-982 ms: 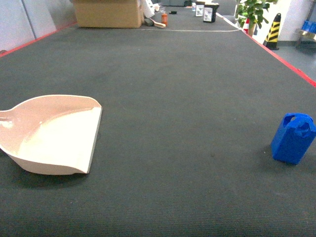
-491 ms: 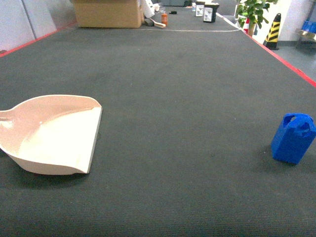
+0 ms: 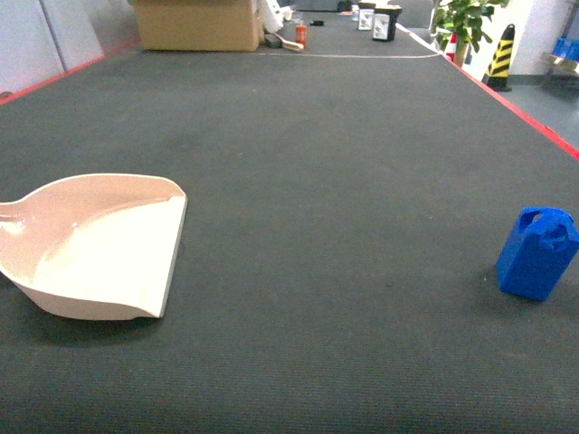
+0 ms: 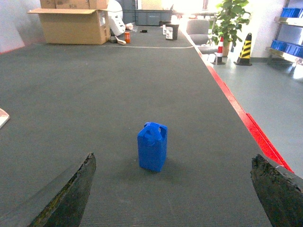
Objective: Place part in tray to right shelf
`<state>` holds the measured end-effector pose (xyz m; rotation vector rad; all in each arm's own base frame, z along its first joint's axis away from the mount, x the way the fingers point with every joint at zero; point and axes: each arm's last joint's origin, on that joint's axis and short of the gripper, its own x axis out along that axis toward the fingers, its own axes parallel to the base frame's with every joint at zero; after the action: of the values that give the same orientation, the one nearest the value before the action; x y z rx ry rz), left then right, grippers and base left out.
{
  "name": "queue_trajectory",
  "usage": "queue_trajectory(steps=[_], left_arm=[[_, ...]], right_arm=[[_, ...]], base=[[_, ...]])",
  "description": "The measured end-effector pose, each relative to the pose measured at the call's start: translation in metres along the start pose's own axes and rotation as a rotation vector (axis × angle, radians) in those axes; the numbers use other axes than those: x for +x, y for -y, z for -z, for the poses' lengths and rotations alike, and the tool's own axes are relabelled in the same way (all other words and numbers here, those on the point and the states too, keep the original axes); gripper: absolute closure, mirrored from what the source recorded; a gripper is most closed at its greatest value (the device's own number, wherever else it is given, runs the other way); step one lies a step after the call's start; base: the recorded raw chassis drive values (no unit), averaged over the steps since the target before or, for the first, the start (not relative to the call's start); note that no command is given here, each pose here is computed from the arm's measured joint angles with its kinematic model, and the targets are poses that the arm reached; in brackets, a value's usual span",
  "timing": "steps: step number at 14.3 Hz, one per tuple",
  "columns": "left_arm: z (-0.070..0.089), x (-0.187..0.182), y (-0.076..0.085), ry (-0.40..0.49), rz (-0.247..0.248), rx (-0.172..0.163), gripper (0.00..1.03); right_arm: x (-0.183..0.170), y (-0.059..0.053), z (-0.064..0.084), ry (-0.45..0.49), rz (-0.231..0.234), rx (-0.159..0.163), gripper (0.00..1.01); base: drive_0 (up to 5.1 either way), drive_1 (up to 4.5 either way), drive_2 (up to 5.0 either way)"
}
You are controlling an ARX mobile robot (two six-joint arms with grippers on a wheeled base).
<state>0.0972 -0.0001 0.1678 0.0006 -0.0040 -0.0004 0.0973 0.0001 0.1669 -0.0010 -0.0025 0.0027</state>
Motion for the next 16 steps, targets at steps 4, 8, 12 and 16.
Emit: queue_trajectory(steps=[4, 8, 12, 16], left_arm=[[0.005, 0.001, 0.0, -0.101, -0.011, -0.003, 0.05], [-0.009, 0.033, -0.018, -0.188, 0.022, -0.332, 0.05], [-0.018, 0.103, -0.063, -0.2, -0.047, -0.669, 0.05], [0.028, 0.175, -0.114, -0.313, -0.178, -0.923, 0.05]], right_arm=[[0.0, 0.0, 0.0, 0.0, 0.0, 0.0, 0.03], [0.0, 0.0, 0.0, 0.0, 0.0, 0.0, 0.03], [0.0, 0.0, 0.0, 0.0, 0.0, 0.0, 0.03], [0.0, 0.0, 0.0, 0.0, 0.0, 0.0, 0.03]], base=[[0.0, 0.0, 0.0], [0.0, 0.0, 0.0], [0.0, 0.0, 0.0], [0.0, 0.0, 0.0]])
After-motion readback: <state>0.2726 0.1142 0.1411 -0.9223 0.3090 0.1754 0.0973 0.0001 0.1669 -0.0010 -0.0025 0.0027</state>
